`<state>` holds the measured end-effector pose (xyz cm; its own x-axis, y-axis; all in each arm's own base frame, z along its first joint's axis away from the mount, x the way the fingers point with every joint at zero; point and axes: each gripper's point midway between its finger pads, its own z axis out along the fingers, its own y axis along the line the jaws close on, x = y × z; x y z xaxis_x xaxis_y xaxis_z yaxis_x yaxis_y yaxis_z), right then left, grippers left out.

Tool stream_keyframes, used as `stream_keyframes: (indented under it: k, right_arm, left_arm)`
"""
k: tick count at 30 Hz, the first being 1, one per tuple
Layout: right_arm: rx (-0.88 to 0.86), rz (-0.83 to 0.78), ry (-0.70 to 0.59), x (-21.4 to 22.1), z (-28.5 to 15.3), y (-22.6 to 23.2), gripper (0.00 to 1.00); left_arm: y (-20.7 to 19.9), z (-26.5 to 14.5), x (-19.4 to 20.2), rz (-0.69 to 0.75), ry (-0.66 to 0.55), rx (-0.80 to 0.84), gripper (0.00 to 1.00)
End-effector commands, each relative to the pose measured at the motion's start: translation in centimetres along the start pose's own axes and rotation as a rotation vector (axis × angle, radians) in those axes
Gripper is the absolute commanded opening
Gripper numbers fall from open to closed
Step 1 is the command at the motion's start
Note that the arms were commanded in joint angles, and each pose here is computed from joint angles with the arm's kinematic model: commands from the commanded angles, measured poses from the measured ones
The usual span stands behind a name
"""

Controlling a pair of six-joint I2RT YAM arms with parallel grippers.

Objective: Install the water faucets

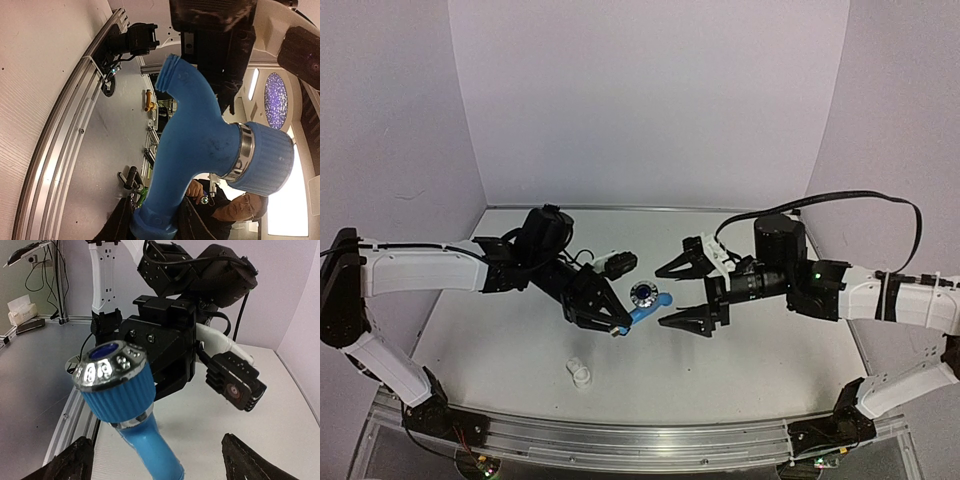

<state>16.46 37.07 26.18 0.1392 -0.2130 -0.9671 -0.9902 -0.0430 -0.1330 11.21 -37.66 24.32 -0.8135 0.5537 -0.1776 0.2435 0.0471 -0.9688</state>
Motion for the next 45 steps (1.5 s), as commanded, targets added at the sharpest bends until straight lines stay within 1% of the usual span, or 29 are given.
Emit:
stream_keyframes:
  k: [1, 3, 6, 8, 10, 14, 16, 18, 19, 20, 21, 22, 24, 27, 28, 29, 32, 34, 36, 38, 40, 43, 44, 45]
  right_arm:
    - [-0.077, -0.056, -0.049, -2.6, 0.5, 0.4, 0.81]
    - [-0.131, -0.039, -0.05, -2.5, 1.2, 1.0, 0.74]
    - [-0.191, -0.025, -0.048, -2.2, 2.0, 1.9, 0.67]
    - [-0.218, -0.015, -0.046, -2.0, 2.5, 2.2, 0.58]
    - [-0.241, -0.008, -0.045, -1.9, 2.7, 2.6, 0.56]
    - [-0.26, 0.013, -0.042, -1.6, 3.0, 2.9, 0.47]
    - [-0.277, 0.03, -0.058, -1.9, 3.0, 3.2, 0.36]
    - [-0.283, 0.058, -0.067, -2.2, 3.1, 3.2, 0.2]
    - [-0.275, 0.077, -0.064, -2.2, 3.2, 3.1, 0.13]
    - [-0.252, 0.092, -0.059, -2.1, 3.2, 2.8, 0.02]
    - [-0.219, 0.108, -0.061, -2.1, 3.0, 2.4, 0.0]
    - [-0.175, 0.131, -0.073, -2.2, 2.9, 1.8, 0.0]
    - [-0.097, 0.167, -0.125, -3.1, 2.4, 0.8, 0.0]
    - [0.071, 0.298, -0.162, -3.3, 1.5, -1.6, 0.0]
    - [0.108, 0.326, -0.172, -3.3, 1.2, -2.2, 0.0]
    - [0.127, 0.36, -0.176, -3.3, 1.0, -2.5, 0.0]
    - [0.15, 0.444, -0.188, -3.4, 0.8, -3.3, 0.0]
    - [0.149, 0.501, -0.195, -3.5, 1.0, -3.7, 0.0]
    - [0.111, 0.537, -0.202, -4.0, 1.3, -3.6, 0.0]
    - [0.066, 0.557, -0.205, -4.5, 1.7, -3.3, 0.0]
    - [0.059, 0.576, -0.213, -5.0, 1.9, -3.5, 0.0]
    - [0.07, 0.596, -0.227, -5.5, 2.1, -4.1, 0.0]
    - [0.068, 0.601, -0.23, -5.6, 2.2, -4.2, 0.0]
    - [0.064, 0.605, -0.231, -5.6, 2.3, -4.2, 0.0]
  left_arm:
    - [-0.7, 0.3, 0.1, 0.021, 0.03, 0.037, 0.0]
    - [-0.9, 0.3, -0.1, 0.021, 0.031, 0.04, 0.0]
    - [-1.1, 0.3, 0.0, 0.026, 0.04, 0.049, 0.0]
    - [-0.9, 0.4, 0.0, 0.016, 0.044, 0.048, 0.0]
    - [-0.7, 0.4, -0.1, 0.01, 0.044, 0.046, 0.0]
    - [-1.0, 0.4, -0.3, 0.016, 0.034, 0.042, 0.0]
    - [-1.0, 0.4, -0.5, 0.019, 0.031, 0.041, 0.0]
    - [-0.9, 0.4, -1.0, 0.015, 0.013, 0.029, 0.01]
    - [-0.9, 0.3, -1.3, 0.014, -0.003, 0.02, 0.04]
    - [-0.8, 0.2, -1.6, 0.018, -0.025, 0.007, 0.13]
    - [-0.8, -0.1, -2.0, 0.025, -0.05, -0.007, 0.29]
    - [-0.7, -0.4, -2.2, 0.033, -0.078, -0.024, 0.41]
    - [-0.5, -1.2, -2.8, 0.06, -0.145, -0.062, 0.57]
    - [-0.5, -3.0, -3.8, 0.152, -0.283, -0.147, 0.83]
    - [-0.5, -3.7, -4.3, 0.2, -0.339, -0.19, 0.88]
    - [-0.6, -4.4, -4.8, 0.233, -0.4, -0.232, 0.91]
    - [-2.0, -5.7, -5.9, 0.37, -0.549, -0.297, 0.92]
    - [-2.4, -6.1, -5.9, 0.444, -0.621, -0.327, 0.91]
    - [-3.3, -7.0, -6.3, 0.514, -0.708, -0.329, 0.9]
    - [-3.8, -7.7, -6.5, 0.555, -0.765, -0.333, 0.9]
    - [-4.4, -7.8, -6.7, 0.585, -0.769, -0.326, 0.87]
    - [-4.9, -7.0, -6.5, 0.6, -0.728, -0.288, 0.79]
    - [-4.9, -6.8, -6.4, 0.601, -0.715, -0.277, 0.76]
    - [-4.8, -6.6, -6.3, 0.601, -0.703, -0.271, 0.71]
